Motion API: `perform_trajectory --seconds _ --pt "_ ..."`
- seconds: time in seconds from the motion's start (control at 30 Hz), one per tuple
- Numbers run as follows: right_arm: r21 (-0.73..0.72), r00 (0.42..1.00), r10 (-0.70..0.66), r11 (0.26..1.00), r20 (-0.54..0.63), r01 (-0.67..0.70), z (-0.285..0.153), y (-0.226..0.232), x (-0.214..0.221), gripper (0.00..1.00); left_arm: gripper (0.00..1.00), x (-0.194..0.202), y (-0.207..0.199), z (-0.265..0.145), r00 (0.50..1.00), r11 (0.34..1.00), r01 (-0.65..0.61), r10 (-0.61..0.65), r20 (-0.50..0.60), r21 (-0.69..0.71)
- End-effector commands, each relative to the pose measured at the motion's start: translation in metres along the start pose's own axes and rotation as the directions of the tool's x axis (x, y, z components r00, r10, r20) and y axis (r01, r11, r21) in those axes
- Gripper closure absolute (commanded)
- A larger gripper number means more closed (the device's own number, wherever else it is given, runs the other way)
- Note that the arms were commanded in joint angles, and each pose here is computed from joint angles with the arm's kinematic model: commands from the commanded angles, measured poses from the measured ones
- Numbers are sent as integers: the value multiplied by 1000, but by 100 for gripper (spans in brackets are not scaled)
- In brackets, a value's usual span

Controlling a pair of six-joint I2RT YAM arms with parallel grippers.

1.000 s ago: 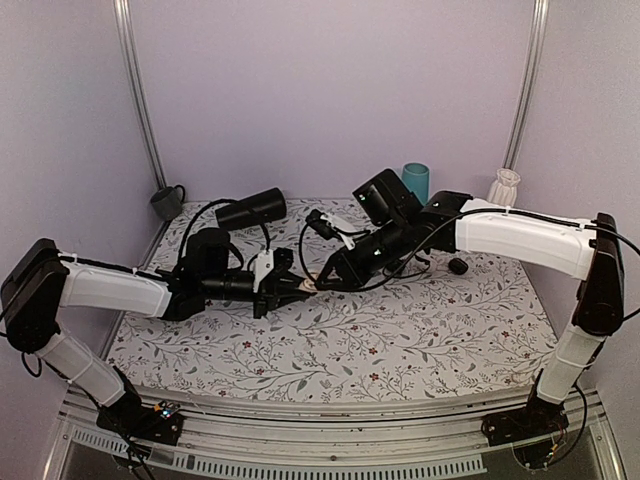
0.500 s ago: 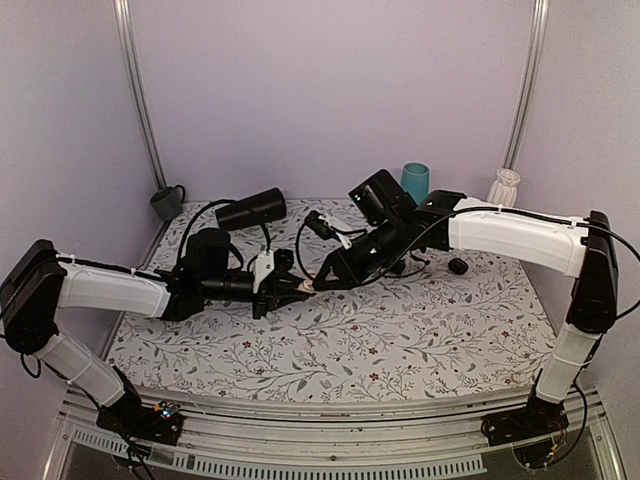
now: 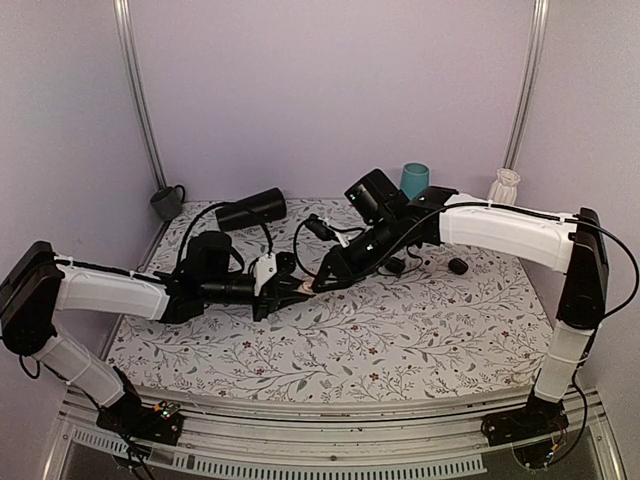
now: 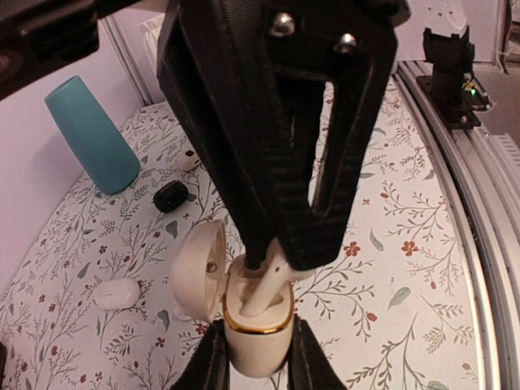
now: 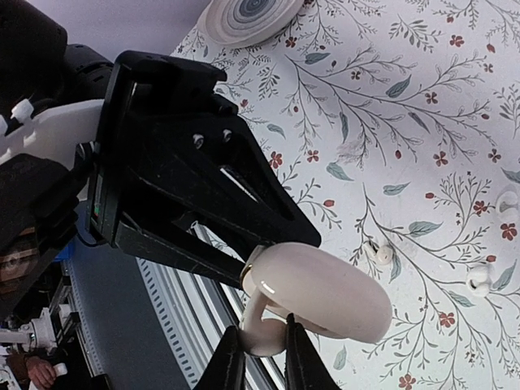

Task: Insert the wireless bluetooth earbuds into the charging case
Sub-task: Insert the left earbud into the left side groove of the charging case.

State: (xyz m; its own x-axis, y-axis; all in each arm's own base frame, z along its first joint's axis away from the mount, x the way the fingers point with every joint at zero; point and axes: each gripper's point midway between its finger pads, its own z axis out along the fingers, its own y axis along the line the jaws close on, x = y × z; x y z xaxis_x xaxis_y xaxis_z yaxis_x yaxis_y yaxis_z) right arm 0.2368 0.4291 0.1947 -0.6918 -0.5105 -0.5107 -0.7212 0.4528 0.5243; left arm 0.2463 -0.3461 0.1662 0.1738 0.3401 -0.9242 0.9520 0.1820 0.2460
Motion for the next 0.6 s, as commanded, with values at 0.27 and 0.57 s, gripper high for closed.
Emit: perform_trajectory --seconds 0.27,0.57 --pt "-12 988 145 989 -49 -146 13 -17 1 84 100 -42 -26 5 982 990 -139 137 131 10" --pt "-16 980 192 981 -58 -193 20 -20 1 84 100 -46 -26 7 977 990 -141 140 160 -10"
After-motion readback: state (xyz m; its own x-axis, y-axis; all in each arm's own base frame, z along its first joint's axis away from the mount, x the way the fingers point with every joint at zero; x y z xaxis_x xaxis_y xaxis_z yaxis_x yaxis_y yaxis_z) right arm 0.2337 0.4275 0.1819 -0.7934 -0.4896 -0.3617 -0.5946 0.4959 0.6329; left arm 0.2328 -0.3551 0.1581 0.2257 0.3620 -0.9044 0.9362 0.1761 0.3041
